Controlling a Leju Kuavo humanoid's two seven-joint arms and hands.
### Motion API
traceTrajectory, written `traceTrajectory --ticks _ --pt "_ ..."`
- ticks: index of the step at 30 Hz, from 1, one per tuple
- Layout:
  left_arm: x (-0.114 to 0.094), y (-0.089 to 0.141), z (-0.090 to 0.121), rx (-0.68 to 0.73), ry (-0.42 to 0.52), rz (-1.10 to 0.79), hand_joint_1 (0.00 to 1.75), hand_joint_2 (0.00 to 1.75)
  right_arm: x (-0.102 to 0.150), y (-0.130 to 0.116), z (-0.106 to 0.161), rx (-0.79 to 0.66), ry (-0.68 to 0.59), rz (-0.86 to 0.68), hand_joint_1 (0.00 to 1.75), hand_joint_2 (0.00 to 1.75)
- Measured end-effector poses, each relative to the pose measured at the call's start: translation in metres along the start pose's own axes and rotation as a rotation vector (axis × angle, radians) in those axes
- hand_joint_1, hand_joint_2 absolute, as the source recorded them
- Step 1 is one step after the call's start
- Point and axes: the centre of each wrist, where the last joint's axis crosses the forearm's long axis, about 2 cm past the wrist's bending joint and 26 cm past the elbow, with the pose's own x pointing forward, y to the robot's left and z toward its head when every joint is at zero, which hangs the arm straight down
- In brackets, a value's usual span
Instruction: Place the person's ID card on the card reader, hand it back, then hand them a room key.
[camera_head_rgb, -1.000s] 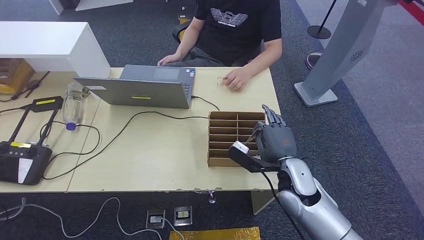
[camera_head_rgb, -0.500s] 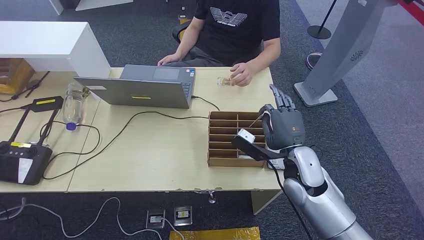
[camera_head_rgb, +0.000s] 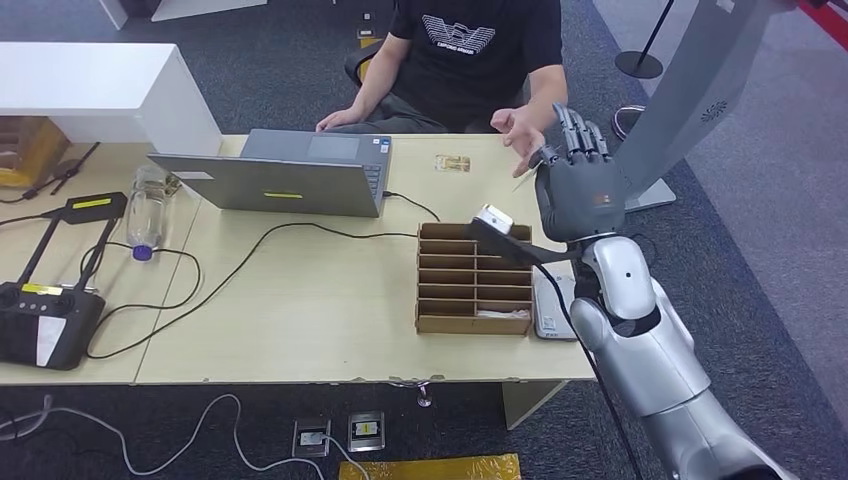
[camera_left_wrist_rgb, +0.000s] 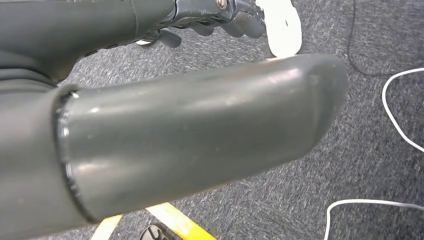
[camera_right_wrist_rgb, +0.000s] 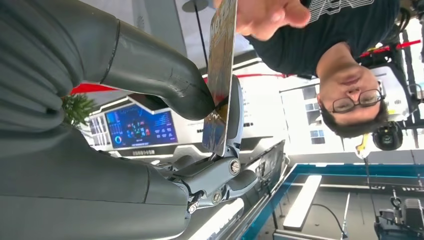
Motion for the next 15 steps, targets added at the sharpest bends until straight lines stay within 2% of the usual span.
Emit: traceTrajectory --ticks 8,15 --pt "0.000 -0.004 0.002 -0.029 -0.014 -0.021 0.00 0.00 -0.006 0.010 -0.034 0.048 0.019 0.116 1.75 1.75" --pt "-0.001 -0.006 0.003 -0.037 -0.012 -0.020 0.00 0.00 0.001 0.021 -0.060 0.093 0.034 0.134 1.75 1.75"
